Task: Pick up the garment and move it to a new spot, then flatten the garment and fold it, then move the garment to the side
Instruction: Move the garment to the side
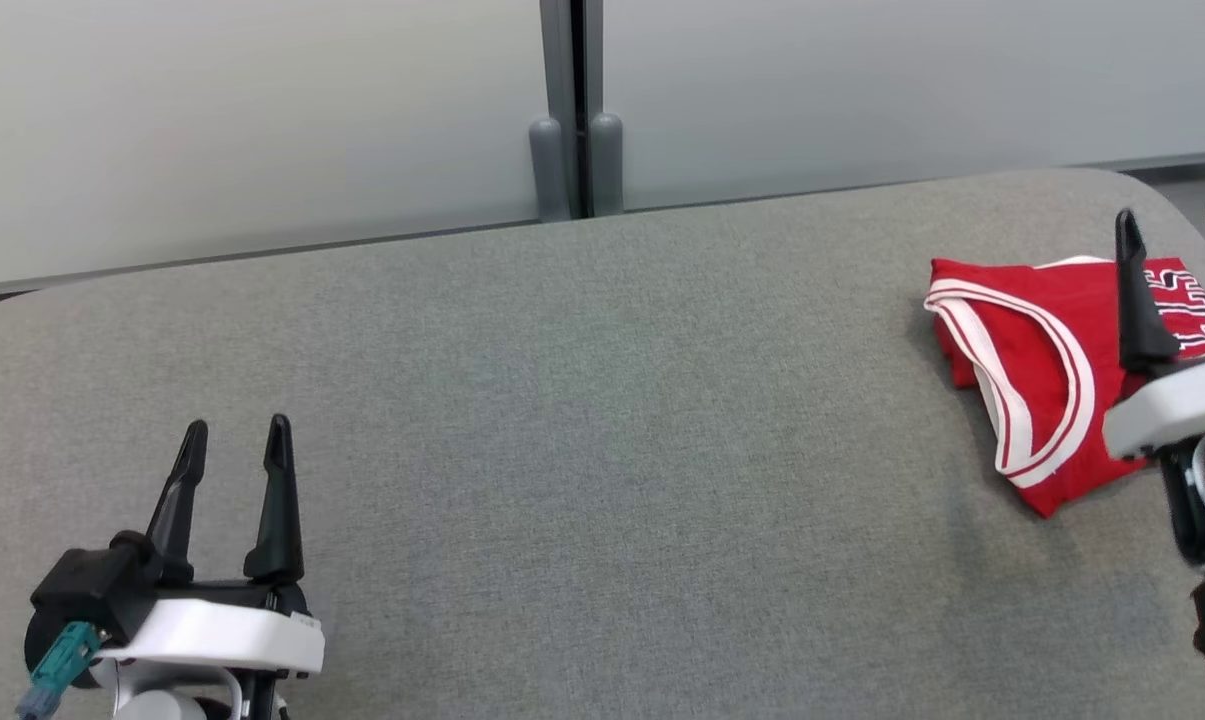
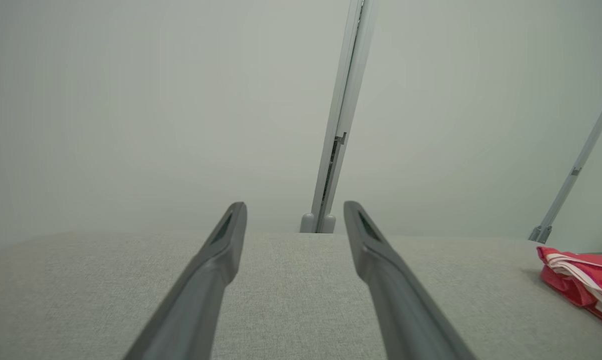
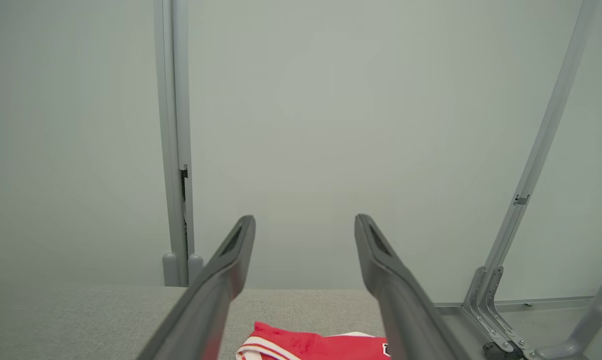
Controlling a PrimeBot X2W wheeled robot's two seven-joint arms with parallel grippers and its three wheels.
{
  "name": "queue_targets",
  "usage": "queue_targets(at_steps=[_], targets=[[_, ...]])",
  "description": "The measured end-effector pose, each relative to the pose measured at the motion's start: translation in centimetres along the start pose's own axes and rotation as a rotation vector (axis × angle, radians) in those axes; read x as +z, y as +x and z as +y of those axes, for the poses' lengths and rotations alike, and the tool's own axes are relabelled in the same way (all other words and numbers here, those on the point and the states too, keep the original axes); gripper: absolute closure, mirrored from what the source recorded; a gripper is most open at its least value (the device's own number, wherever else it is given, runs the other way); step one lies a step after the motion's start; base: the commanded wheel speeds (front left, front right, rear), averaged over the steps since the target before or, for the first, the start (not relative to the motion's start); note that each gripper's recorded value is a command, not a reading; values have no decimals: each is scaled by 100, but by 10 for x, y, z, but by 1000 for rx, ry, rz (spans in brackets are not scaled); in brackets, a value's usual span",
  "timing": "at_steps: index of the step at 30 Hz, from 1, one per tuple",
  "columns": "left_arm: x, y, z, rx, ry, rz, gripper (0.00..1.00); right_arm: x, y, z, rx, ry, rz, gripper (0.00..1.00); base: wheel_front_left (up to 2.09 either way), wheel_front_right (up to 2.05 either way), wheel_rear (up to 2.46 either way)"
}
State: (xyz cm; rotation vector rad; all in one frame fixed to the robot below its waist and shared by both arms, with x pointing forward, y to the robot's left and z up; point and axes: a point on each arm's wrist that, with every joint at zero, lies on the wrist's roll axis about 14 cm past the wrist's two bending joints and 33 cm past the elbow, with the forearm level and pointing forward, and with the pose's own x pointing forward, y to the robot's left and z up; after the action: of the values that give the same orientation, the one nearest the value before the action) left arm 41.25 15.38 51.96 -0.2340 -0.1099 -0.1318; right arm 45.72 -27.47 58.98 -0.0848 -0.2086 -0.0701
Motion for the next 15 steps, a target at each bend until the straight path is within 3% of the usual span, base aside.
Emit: queue_targets(at_steps=[15], targets=[[12, -63, 26, 124, -33, -28, 0, -16, -84, 63, 119, 175, 29, 0, 0, 0, 0]])
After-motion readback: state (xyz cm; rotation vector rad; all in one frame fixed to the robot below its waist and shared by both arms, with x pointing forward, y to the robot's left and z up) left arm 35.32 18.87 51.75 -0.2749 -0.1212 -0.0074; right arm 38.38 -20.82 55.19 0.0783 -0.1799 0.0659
